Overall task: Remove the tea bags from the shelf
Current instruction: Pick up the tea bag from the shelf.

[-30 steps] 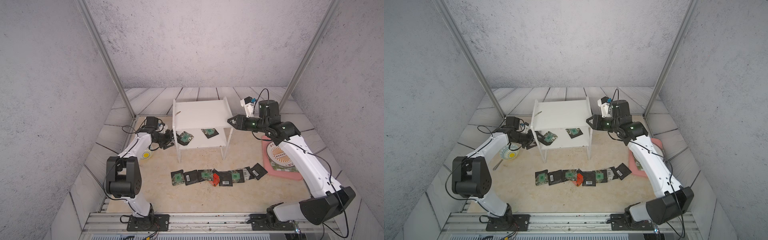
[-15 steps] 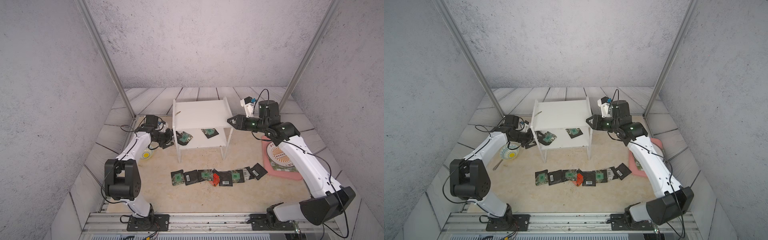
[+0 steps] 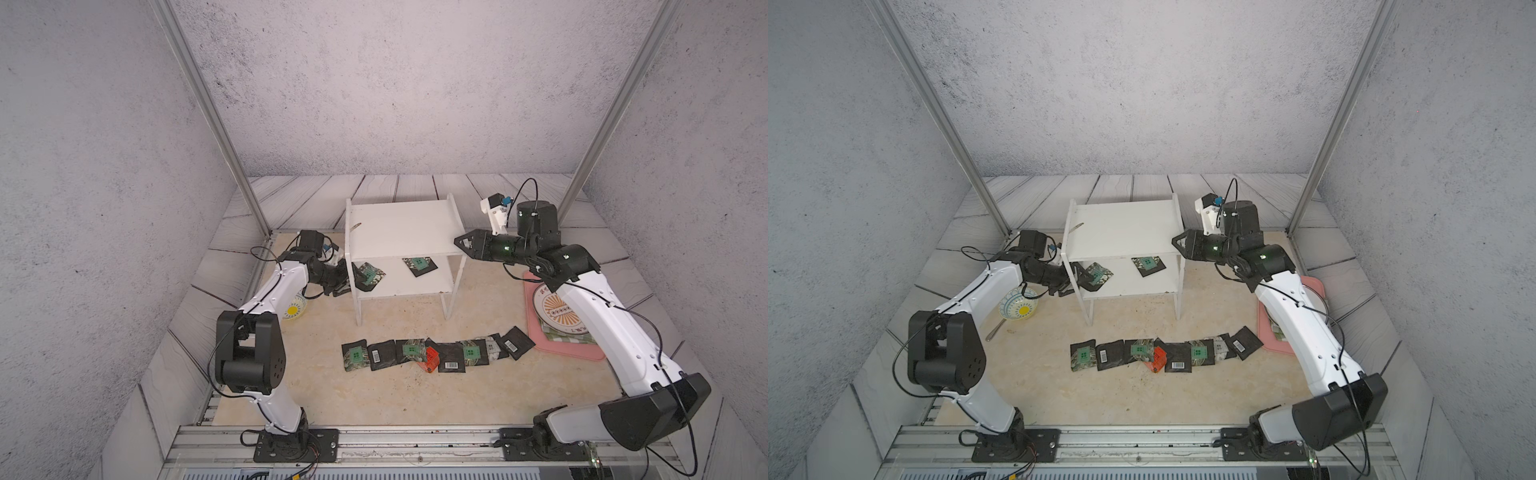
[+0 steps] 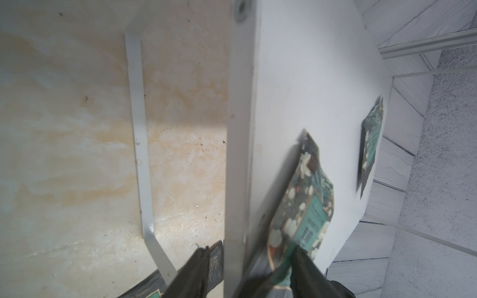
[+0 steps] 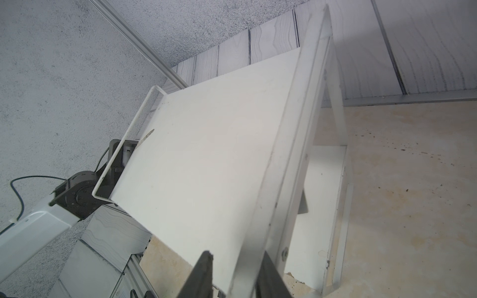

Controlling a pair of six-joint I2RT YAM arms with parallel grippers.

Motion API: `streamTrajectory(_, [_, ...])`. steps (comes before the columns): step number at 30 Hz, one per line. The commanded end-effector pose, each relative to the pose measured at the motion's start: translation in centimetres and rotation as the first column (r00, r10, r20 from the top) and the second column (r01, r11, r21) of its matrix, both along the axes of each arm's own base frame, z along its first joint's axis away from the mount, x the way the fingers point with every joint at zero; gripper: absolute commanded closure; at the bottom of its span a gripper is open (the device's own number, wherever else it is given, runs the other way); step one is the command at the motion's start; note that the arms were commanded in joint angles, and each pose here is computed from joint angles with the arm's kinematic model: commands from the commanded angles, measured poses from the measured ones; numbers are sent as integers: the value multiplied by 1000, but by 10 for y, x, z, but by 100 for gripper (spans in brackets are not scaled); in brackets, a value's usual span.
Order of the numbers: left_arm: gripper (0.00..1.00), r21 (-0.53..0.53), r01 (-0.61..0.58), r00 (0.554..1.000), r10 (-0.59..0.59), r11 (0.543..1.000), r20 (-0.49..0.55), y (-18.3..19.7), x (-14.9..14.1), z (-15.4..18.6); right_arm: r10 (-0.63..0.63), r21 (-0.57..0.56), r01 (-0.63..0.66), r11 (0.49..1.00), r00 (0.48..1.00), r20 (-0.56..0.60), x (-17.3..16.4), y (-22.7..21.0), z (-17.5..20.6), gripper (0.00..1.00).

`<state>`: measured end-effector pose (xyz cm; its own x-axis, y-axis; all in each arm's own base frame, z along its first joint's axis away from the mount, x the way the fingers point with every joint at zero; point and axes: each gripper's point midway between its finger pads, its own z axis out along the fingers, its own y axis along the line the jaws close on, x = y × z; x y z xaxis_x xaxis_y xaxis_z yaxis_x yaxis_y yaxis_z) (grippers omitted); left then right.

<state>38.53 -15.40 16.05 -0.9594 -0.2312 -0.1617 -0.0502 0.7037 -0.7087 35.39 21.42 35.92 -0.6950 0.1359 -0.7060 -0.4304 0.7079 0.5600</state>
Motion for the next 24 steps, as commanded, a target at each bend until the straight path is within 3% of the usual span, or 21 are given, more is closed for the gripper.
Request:
streamTrajectory(1, [51,29,-10,1000,10,1000,-11,10,-7,0,-12,-42,7,999,993,-116,-14,-5,-30,68])
streamTrajectory(11, [63,29,-75,997,75,997,4,36,-16,7,-9,-31,6,999,993,-121,-14,-5,-30,67])
streamTrajectory(19, [89,16,-109,994,108,994,29,47,-22,22,-9,-28,6,1000,993,-116,-14,-5,-28,67])
streamTrajectory(24, [92,7,-138,989,137,990,55,55,-26,35,-6,-25,3,1000,994,-113,-14,-4,-27,67])
